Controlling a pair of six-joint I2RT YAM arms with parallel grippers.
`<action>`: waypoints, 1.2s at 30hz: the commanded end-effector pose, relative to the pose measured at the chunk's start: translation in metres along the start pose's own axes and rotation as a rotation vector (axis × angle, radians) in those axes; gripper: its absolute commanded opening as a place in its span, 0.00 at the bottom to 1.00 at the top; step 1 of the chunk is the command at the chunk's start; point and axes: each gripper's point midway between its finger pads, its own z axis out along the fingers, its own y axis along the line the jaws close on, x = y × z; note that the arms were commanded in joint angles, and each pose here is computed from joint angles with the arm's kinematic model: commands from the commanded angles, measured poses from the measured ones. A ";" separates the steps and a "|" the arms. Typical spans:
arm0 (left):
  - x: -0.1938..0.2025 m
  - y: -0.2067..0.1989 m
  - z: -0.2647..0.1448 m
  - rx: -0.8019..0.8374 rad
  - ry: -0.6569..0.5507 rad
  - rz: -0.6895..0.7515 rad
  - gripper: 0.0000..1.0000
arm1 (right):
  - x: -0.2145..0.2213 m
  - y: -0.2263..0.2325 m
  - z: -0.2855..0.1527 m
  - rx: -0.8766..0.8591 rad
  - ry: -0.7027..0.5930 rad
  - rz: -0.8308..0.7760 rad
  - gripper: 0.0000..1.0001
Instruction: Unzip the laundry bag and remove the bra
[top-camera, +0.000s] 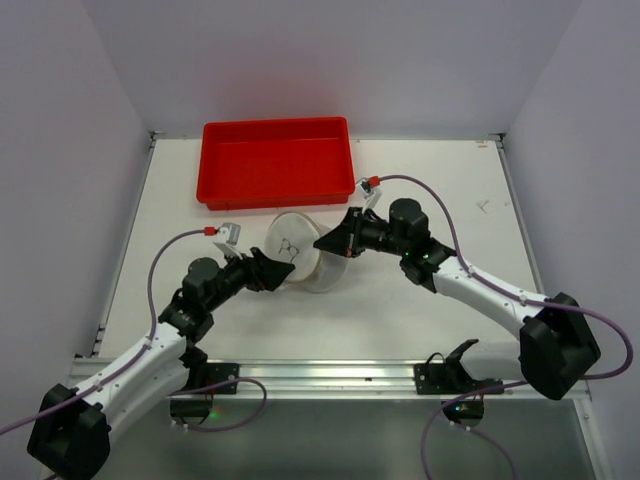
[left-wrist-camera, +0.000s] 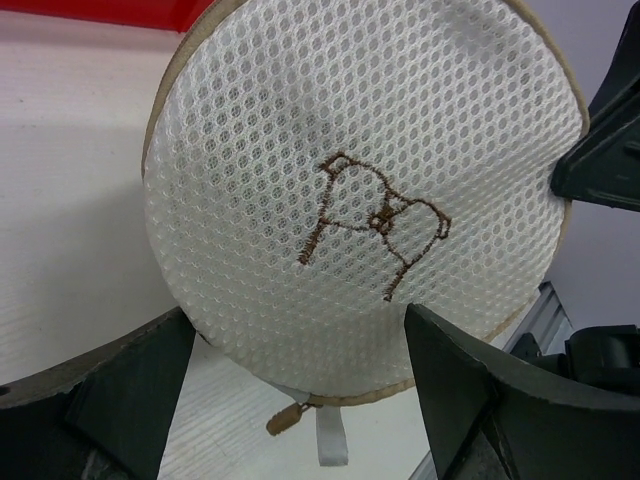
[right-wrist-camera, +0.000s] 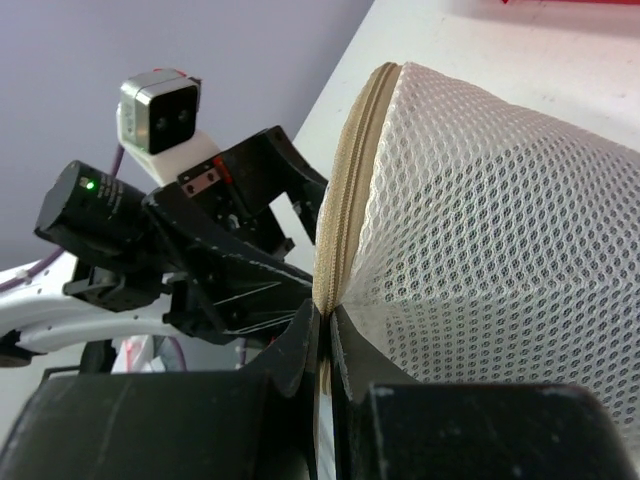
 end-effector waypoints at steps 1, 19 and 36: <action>-0.001 0.001 -0.001 -0.008 0.013 -0.002 0.89 | -0.006 0.023 -0.001 -0.107 -0.012 0.000 0.00; -0.029 -0.017 0.006 0.006 -0.066 -0.179 0.00 | -0.007 -0.055 -0.017 0.352 0.044 -0.130 0.54; -0.039 0.011 0.025 -0.168 -0.113 -0.340 0.00 | 0.072 0.007 0.027 0.342 0.006 -0.183 0.21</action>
